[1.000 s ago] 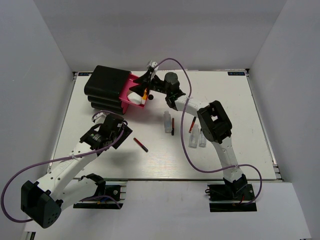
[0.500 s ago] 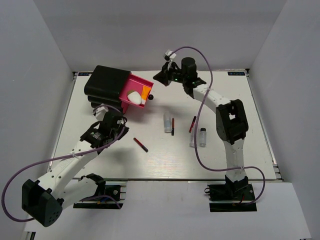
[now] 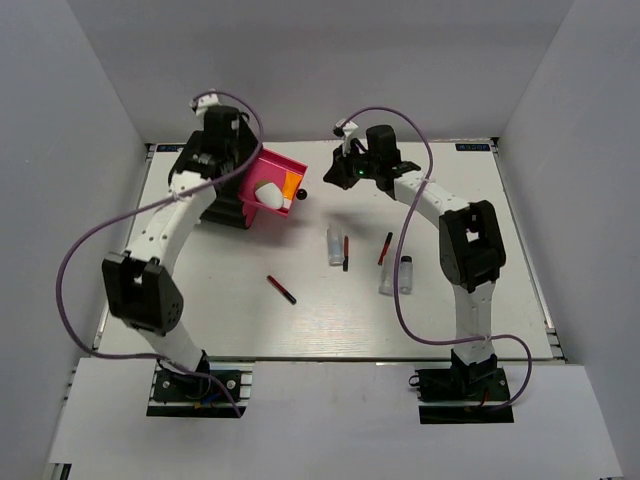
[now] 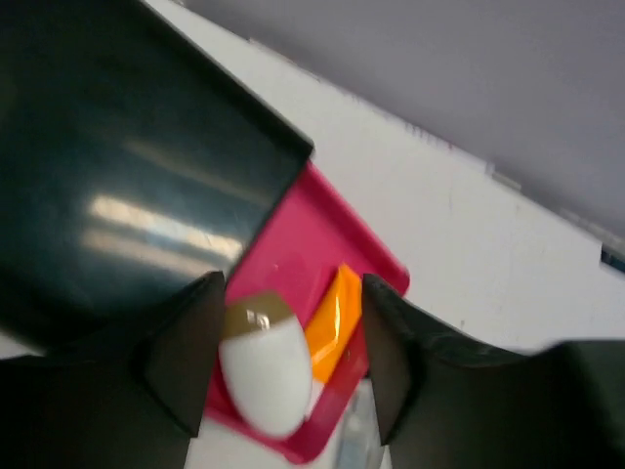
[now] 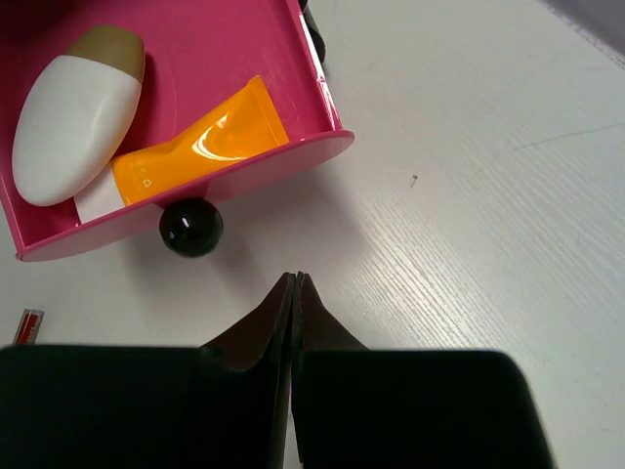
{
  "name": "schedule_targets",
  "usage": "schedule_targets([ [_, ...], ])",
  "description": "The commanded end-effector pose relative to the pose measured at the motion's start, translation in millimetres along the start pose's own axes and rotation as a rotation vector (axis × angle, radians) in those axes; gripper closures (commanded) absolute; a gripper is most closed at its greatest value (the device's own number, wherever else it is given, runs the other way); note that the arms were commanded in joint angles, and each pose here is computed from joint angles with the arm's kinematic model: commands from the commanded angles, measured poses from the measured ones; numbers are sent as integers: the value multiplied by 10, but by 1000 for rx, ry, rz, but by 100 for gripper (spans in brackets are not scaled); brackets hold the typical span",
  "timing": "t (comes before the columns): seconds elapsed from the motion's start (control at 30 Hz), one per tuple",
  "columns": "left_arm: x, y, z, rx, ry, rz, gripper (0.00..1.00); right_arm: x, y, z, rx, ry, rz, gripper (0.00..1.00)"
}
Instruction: Organize the makeup
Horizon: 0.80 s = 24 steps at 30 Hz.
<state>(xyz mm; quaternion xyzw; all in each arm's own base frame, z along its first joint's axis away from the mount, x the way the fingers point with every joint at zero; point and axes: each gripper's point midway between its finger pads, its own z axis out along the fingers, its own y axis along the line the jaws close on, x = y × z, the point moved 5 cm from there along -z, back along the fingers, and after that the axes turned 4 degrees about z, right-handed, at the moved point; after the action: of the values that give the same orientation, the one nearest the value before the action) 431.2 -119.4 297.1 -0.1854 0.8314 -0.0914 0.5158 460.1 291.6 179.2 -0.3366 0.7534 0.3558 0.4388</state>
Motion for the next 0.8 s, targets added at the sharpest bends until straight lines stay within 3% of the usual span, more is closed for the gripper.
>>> schedule_targets([
  [0.0, -515, 235, 180, -29, -44, 2, 29, -83, -17, 40, 22, 19, 27, 100],
  [0.1, -726, 540, 415, -92, -39, -38, 18, -63, -43, 123, 16, 38, 55, 100],
  [0.17, -832, 758, 493, -134, -54, -59, 15, -19, -75, 190, 12, 50, 83, 100],
  [0.2, -846, 823, 510, -140, -56, -65, 5, -54, -96, 199, 12, 45, 87, 100],
  [0.47, -878, 1486, 629, -236, -27, -68, 3, -78, -50, 352, -67, 30, 143, 100],
  [0.77, -674, 1689, 842, -199, 81, -39, 6, -171, 53, 485, -140, -3, 110, 100],
])
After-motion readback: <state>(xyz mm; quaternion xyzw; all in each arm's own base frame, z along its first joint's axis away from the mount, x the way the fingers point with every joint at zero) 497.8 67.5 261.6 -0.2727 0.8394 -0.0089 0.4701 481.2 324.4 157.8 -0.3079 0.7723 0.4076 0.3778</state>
